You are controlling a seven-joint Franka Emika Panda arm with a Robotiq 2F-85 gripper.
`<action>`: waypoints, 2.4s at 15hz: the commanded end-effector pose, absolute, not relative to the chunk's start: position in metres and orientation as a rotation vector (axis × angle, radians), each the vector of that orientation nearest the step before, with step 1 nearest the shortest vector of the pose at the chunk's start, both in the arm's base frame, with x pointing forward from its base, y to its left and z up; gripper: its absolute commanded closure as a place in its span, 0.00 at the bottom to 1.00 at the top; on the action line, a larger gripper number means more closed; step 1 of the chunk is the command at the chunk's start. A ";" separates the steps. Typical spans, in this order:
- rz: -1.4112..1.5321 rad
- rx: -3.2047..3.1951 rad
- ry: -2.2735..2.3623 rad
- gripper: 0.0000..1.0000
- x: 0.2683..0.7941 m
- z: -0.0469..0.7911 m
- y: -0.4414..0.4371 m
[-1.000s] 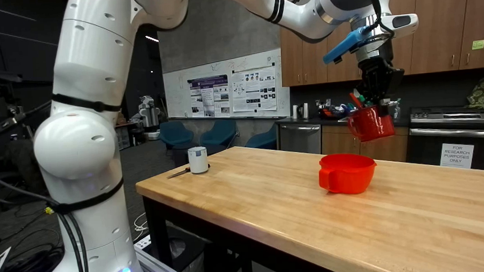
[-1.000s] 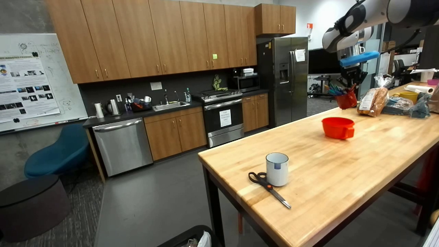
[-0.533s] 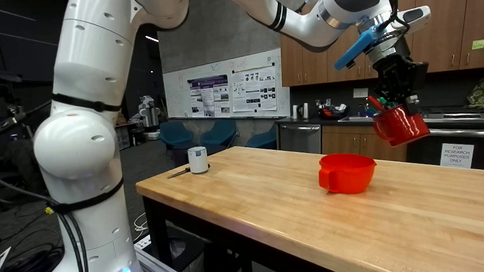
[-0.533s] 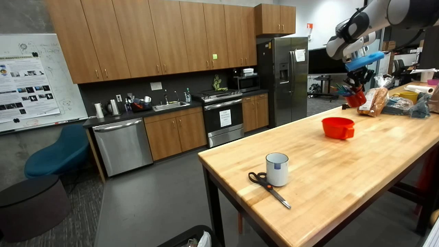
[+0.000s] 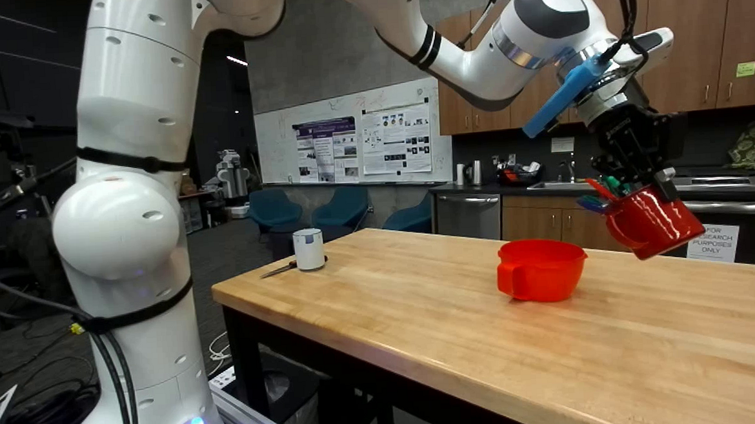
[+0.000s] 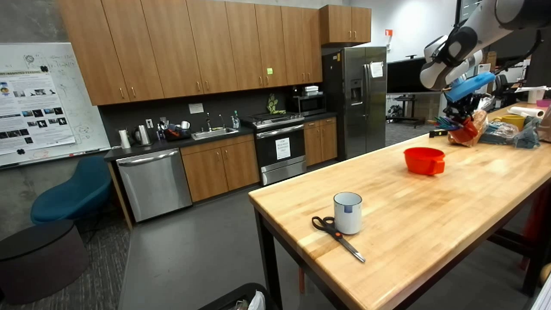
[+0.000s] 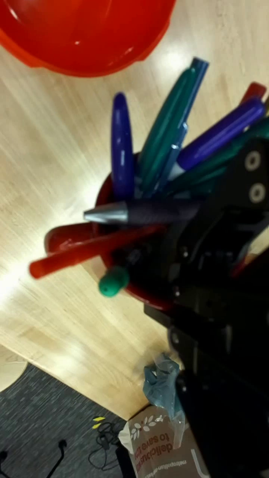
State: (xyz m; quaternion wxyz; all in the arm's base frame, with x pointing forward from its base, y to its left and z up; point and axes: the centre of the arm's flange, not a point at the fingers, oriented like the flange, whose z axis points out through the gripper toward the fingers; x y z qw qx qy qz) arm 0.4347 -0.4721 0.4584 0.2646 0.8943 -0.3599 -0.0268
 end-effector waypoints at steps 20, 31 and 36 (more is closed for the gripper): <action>0.204 2.327 -0.750 0.98 0.405 0.441 -0.342; 0.321 2.155 -0.735 0.98 0.407 0.432 -0.307; 0.373 2.097 -0.722 0.98 0.412 0.419 -0.287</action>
